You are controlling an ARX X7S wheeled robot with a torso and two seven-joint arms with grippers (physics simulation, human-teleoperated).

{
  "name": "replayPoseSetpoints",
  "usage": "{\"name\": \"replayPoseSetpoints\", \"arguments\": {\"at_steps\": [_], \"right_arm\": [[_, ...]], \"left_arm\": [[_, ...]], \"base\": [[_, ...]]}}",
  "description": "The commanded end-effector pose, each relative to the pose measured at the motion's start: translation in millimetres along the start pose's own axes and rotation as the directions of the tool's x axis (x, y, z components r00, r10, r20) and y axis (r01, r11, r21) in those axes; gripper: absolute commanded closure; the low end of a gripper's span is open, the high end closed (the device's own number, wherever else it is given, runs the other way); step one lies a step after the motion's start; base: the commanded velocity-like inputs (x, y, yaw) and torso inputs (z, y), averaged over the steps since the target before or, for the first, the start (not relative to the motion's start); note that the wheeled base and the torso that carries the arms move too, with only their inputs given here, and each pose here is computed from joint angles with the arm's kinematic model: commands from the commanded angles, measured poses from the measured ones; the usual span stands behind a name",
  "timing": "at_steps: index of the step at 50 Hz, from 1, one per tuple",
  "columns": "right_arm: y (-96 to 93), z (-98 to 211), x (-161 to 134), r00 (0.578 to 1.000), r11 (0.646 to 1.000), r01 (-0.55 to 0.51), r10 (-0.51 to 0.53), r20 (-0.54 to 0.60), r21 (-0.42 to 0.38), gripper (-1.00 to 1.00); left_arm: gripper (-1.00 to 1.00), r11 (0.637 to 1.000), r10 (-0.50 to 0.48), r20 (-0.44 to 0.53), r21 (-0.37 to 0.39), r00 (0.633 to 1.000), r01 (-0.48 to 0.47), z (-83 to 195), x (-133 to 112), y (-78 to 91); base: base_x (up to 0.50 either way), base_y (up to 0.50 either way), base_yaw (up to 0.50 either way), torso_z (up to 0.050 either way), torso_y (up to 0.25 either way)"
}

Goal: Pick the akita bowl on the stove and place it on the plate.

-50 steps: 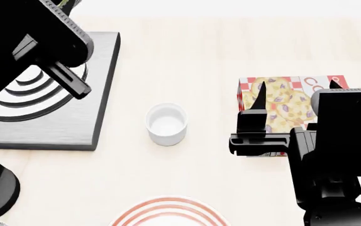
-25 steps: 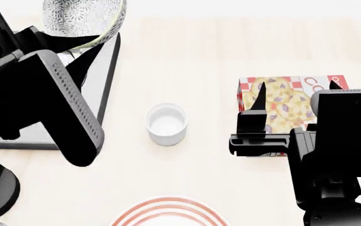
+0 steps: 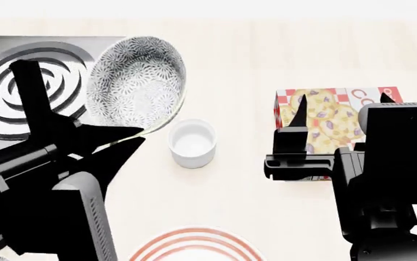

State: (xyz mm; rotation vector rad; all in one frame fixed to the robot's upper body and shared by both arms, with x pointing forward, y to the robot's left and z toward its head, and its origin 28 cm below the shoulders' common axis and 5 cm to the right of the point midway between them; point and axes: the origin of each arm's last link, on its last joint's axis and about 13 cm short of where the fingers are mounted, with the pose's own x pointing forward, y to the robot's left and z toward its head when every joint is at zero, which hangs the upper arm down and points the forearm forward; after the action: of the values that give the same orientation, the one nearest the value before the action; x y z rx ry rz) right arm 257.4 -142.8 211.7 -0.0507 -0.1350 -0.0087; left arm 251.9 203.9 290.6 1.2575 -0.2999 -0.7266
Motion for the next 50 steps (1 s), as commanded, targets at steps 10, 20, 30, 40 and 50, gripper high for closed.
{"name": "replayPoseSetpoints", "arguments": {"at_steps": [10,20,30,40,50], "right_arm": [[0.1,0.1,0.0,1.000,1.000,-0.001,0.001,0.000,0.000,-1.00],[-0.5,-0.9,0.5,1.000,1.000,0.000,0.000,0.000,0.001,-1.00],[-0.3,-0.1,0.0,1.000,1.000,-0.001,0.001,-0.001,0.001,-1.00],[-0.1,0.1,0.1,1.000,1.000,-0.001,0.001,-0.001,0.000,-1.00],[-0.3,-0.6,0.0,1.000,1.000,-0.001,0.001,-0.001,0.000,-1.00]], "left_arm": [[1.00,0.985,-0.137,0.052,0.110,0.989,0.130,6.8,-5.8,-18.5],[1.00,0.978,-0.170,0.048,0.132,0.984,0.162,9.5,-3.9,-22.5],[1.00,0.959,-0.242,0.044,0.165,0.969,0.232,12.6,-4.9,-34.0],[1.00,0.948,-0.274,0.039,0.178,0.961,0.263,12.3,-6.3,-41.9],[1.00,0.935,-0.310,0.026,0.190,0.950,0.300,12.2,-8.5,-53.2]], "base": [[0.00,0.00,0.00,0.000,0.000],[0.00,0.00,0.00,0.000,0.000],[0.00,0.00,0.00,0.000,0.001],[0.00,0.00,0.00,0.000,0.000],[0.00,0.00,0.00,0.000,0.001]]}}
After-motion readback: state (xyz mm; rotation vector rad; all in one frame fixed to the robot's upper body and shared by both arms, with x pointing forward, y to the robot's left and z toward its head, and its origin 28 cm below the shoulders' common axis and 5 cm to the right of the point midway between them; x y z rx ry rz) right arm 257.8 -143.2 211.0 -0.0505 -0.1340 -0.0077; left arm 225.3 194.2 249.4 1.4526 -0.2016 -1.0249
